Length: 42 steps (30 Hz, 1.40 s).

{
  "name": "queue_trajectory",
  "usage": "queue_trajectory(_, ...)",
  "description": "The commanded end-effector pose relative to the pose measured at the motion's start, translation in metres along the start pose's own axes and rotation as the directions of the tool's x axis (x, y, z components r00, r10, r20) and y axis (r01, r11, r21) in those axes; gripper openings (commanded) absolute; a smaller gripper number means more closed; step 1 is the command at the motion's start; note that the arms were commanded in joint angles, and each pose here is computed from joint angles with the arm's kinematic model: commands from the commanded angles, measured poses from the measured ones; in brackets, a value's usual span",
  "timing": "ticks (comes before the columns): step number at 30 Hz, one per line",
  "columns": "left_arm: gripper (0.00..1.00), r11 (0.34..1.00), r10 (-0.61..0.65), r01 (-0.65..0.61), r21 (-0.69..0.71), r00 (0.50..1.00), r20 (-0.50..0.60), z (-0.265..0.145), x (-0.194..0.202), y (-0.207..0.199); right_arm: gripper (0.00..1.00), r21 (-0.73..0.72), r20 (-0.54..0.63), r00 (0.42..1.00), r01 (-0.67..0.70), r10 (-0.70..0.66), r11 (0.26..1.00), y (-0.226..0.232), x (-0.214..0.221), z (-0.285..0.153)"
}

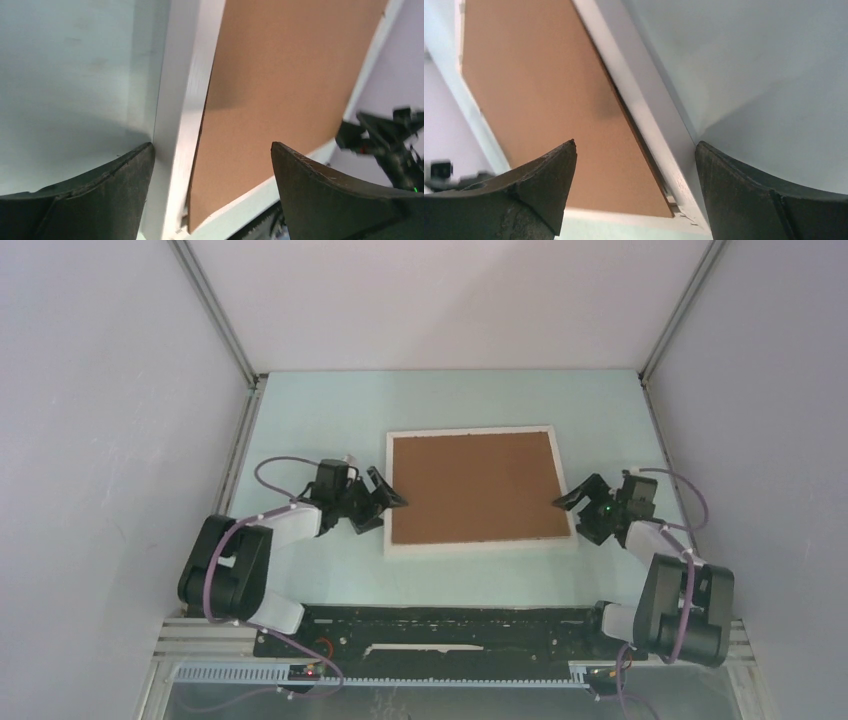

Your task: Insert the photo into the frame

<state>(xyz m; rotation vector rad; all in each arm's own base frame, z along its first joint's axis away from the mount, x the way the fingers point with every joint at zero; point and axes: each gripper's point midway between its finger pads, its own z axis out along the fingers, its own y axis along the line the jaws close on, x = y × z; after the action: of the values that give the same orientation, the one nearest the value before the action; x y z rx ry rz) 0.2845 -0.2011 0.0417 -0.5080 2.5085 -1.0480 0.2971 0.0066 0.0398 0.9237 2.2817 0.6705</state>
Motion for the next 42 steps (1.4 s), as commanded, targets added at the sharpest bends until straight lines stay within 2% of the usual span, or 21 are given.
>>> queue_trajectory(1, 0.95, 0.975, 0.030, -0.005, -0.222, 0.993, 0.112, -0.037, -0.020, 0.041, 0.94, -0.066, -0.205, 0.978, -0.051, 0.036, 0.997, 0.024, 0.075, -0.010)
queue_trajectory(6, 0.92, 0.979, -0.017, 0.044, -0.201, 0.991, 0.130, -0.062, 0.015, 0.055, 0.92, -0.088, -0.201, 0.978, 0.041, -0.058, 0.995, 0.021, 0.080, -0.006)
queue_trajectory(9, 0.89, 0.971, -0.030, 0.069, -0.229, 0.985, 0.172, -0.073, 0.024, 0.070, 0.87, -0.142, -0.240, 0.967, 0.056, -0.090, 0.988, 0.026, 0.082, -0.005)
queue_trajectory(13, 0.83, 0.975, -0.031, 0.084, -0.208, 0.969, 0.245, -0.081, 0.012, 0.065, 0.80, -0.196, -0.303, 0.943, 0.082, -0.140, 0.977, 0.035, 0.094, -0.004)
queue_trajectory(17, 0.74, 0.972, -0.046, 0.096, -0.212, 0.973, 0.228, -0.077, 0.009, 0.065, 0.76, -0.194, -0.330, 0.930, 0.103, -0.164, 0.976, 0.032, 0.101, -0.006)
queue_trajectory(20, 0.74, 0.976, -0.072, 0.117, -0.185, 0.969, 0.235, -0.072, 0.006, 0.065, 0.69, -0.200, -0.337, 0.926, 0.105, -0.169, 0.974, 0.033, 0.101, -0.006)
queue_trajectory(23, 0.87, 0.981, -0.115, 0.150, -0.126, 0.961, 0.251, -0.069, -0.004, 0.059, 0.65, -0.208, -0.343, 0.923, 0.104, -0.172, 0.973, 0.035, 0.103, -0.005)
queue_trajectory(25, 0.90, 0.979, -0.151, 0.183, -0.095, 0.951, 0.270, -0.070, -0.012, 0.060, 0.64, -0.210, -0.343, 0.923, 0.108, -0.176, 0.972, 0.035, 0.103, -0.005)
queue_trajectory(29, 0.84, 0.973, -0.201, 0.225, -0.052, 0.934, 0.295, -0.068, -0.027, 0.063, 0.61, -0.215, -0.346, 0.921, 0.109, -0.180, 0.971, 0.036, 0.103, -0.005)
queue_trajectory(37, 0.78, 0.969, -0.200, 0.234, -0.082, 0.934, 0.295, -0.060, -0.034, 0.073, 0.57, -0.221, -0.350, 0.917, 0.117, -0.191, 0.968, 0.038, 0.104, -0.004)
queue_trajectory(42, 0.69, 0.956, -0.223, 0.270, -0.115, 0.922, 0.315, -0.058, -0.037, 0.091, 0.56, -0.220, -0.354, 0.914, 0.122, -0.196, 0.968, 0.038, 0.106, -0.004)
